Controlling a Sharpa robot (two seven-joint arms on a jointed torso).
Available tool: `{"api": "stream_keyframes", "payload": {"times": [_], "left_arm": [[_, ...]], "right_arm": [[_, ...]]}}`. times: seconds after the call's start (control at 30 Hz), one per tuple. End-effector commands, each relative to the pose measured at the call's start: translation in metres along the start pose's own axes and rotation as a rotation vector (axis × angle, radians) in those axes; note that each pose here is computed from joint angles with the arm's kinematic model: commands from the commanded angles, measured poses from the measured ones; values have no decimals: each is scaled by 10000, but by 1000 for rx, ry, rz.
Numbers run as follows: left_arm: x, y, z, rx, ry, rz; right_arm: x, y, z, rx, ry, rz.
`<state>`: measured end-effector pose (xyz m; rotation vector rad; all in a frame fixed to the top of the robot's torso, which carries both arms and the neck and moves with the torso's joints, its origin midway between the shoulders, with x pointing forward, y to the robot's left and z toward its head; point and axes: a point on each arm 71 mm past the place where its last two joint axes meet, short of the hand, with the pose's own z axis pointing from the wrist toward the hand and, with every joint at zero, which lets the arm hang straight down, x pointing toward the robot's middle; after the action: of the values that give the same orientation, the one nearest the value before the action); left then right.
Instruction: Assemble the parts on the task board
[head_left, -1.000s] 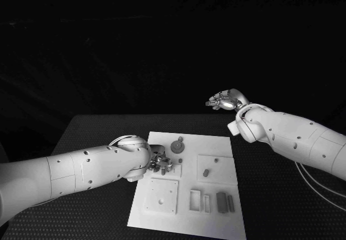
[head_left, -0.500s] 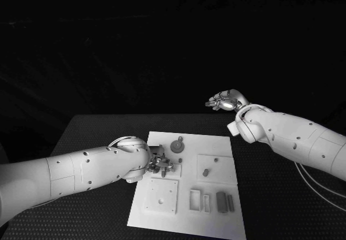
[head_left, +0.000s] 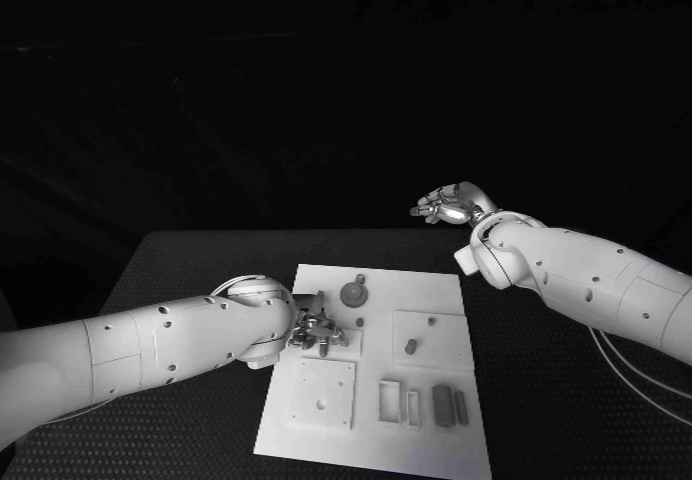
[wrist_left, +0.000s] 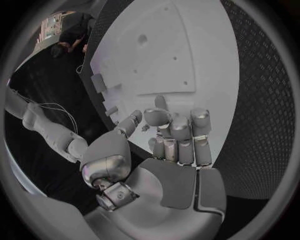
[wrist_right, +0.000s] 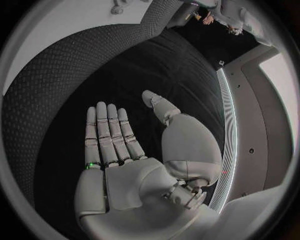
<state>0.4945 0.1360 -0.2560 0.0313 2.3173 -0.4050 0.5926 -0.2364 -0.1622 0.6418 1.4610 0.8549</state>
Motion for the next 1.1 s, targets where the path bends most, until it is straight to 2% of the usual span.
{"api": "stream_keyframes", "payload": {"times": [0.03,0.3,0.47,0.67,0.73,0.83,0.87,0.97,1.1], "left_arm": [[-15,-5,-13,11,-3,-19],[-131,80,-68,-4,-24,-30],[-242,61,-117,9,-50,-71],[-504,40,-199,36,-99,-161],[-599,78,-208,34,-111,-190],[-767,176,-200,19,-149,-242],[-831,242,-181,1,-162,-248],[-923,350,-130,-31,-182,-260],[-993,425,-83,-50,-199,-270]], "right_arm": [[9,-1,-4,-10,11,-7],[5,-9,-9,-9,10,-7],[5,-16,-11,-8,10,-8],[-8,-34,-9,-4,8,-8],[-8,-37,-10,-3,8,-8],[-6,-37,-9,-3,8,-8],[-5,-36,-9,-4,9,-8],[-8,-41,-9,-2,10,-8],[-13,-47,-10,-1,10,-8]]}}
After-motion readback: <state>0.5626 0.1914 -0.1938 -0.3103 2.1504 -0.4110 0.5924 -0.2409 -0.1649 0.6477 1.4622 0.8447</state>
